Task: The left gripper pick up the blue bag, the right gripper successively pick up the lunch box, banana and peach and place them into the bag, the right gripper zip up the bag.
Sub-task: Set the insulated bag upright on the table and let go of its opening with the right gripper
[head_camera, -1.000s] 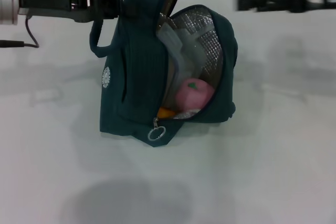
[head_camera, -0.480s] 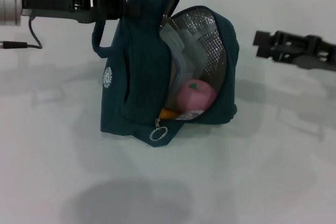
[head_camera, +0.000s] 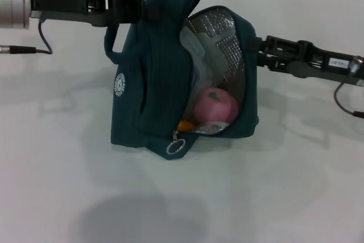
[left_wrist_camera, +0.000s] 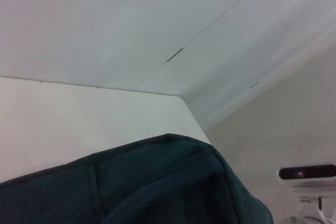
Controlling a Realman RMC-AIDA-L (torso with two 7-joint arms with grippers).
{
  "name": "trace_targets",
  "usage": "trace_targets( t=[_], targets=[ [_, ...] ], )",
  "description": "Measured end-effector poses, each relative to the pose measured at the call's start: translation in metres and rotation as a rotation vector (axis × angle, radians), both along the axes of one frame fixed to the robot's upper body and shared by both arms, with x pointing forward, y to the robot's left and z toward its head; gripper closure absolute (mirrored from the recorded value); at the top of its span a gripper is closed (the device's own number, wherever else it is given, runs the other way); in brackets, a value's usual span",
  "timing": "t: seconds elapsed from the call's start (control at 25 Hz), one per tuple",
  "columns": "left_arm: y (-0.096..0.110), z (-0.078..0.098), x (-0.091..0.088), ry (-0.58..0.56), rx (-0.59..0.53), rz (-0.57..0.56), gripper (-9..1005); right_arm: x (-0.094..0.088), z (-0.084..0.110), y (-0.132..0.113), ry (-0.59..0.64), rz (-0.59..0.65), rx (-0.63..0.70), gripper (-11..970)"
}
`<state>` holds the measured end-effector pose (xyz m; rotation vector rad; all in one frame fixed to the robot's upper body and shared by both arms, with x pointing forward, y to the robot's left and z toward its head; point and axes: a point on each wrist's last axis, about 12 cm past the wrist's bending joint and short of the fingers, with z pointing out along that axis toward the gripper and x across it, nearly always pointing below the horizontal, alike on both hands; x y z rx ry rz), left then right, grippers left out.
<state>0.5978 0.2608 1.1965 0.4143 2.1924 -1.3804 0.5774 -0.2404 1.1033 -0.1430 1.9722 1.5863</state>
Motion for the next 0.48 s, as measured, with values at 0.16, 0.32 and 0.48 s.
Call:
trace_targets(
  t=[0.16, 0.32, 0.48],
  targets=[
    [-0.0009, 0.0007, 0.0005, -0.003, 0.001, -0.003, 961, 0.0028, 0.0002, 0.0104, -0.015, 0.022, 0.005, 92],
    [-0.0022, 0.0003, 0.0004, -0.003, 0.004, -0.009, 961, 0.0033, -0.0002, 0.0127, -0.033, 0.029, -0.002, 93],
    [-0.0028, 0.0002, 0.0003, -0.002, 0.005, -0.011, 961, 0.0036, -0.0004, 0.012, -0.036, 0.026, -0.007, 94]
  ],
)
